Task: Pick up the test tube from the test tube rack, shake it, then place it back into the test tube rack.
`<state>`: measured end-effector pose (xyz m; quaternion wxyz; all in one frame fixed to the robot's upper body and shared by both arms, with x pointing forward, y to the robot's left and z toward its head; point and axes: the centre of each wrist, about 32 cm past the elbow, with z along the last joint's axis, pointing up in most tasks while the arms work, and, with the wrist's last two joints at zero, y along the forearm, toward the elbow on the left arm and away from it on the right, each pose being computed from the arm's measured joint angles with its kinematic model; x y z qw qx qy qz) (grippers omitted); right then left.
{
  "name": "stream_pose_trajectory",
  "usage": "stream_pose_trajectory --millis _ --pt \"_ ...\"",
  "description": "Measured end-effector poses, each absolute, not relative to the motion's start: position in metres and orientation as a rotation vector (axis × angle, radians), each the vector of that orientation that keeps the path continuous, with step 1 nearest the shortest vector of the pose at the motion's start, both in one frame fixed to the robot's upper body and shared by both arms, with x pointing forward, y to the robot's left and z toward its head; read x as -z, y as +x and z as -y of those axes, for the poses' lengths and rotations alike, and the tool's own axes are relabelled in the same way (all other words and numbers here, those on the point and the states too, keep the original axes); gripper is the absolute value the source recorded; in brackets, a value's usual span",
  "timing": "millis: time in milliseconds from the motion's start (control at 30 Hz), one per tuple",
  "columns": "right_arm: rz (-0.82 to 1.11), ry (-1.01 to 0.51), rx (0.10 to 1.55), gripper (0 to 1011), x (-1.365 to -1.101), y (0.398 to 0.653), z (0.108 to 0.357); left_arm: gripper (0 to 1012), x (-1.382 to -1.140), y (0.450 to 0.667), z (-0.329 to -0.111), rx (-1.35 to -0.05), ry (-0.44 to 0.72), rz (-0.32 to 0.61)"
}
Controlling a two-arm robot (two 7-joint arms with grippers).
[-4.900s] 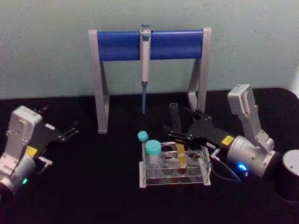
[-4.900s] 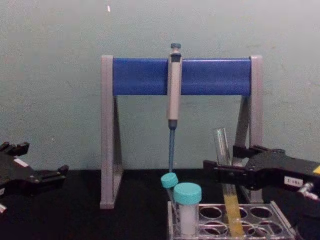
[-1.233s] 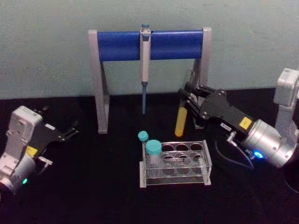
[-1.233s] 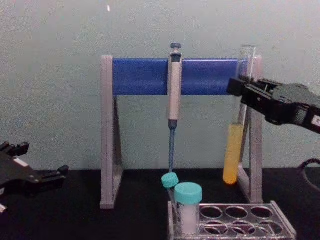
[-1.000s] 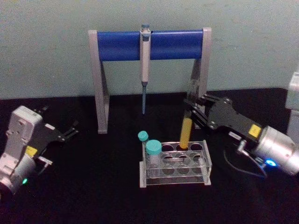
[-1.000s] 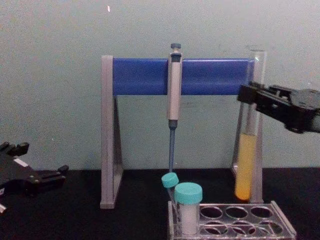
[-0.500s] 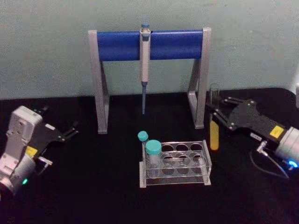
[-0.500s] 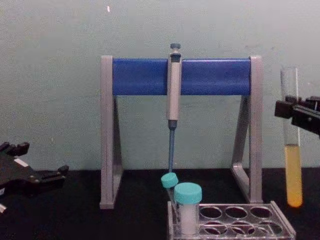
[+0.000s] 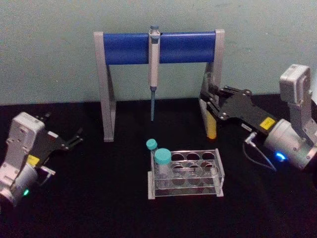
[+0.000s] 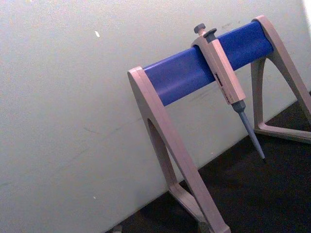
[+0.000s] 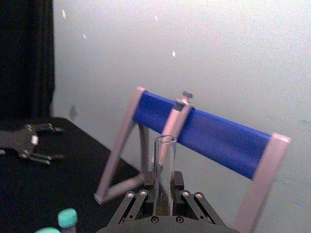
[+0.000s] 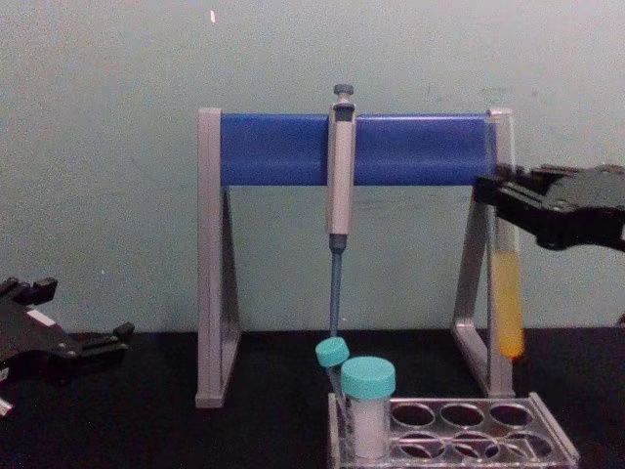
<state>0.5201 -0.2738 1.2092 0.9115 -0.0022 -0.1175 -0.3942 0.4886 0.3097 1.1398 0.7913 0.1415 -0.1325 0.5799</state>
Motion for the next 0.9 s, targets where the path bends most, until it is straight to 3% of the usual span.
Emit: stream_pose_trajectory --millis 400,633,900 --pt "0.126 0.137 0.667 232 -1.203 0.526 0.27 1001 -1.14 0.489 -0.31 -1.248 0.304 0.285" --pt "0.042 0.183 0.584 232 -1.203 0.511 0.285 1001 -1.14 0.489 -0.31 -1.248 0.305 0.285" --pt "0.043 0.123 0.584 232 -1.208 0.49 0.308 1001 -1.14 0.489 -0.31 -1.248 0.304 0.285"
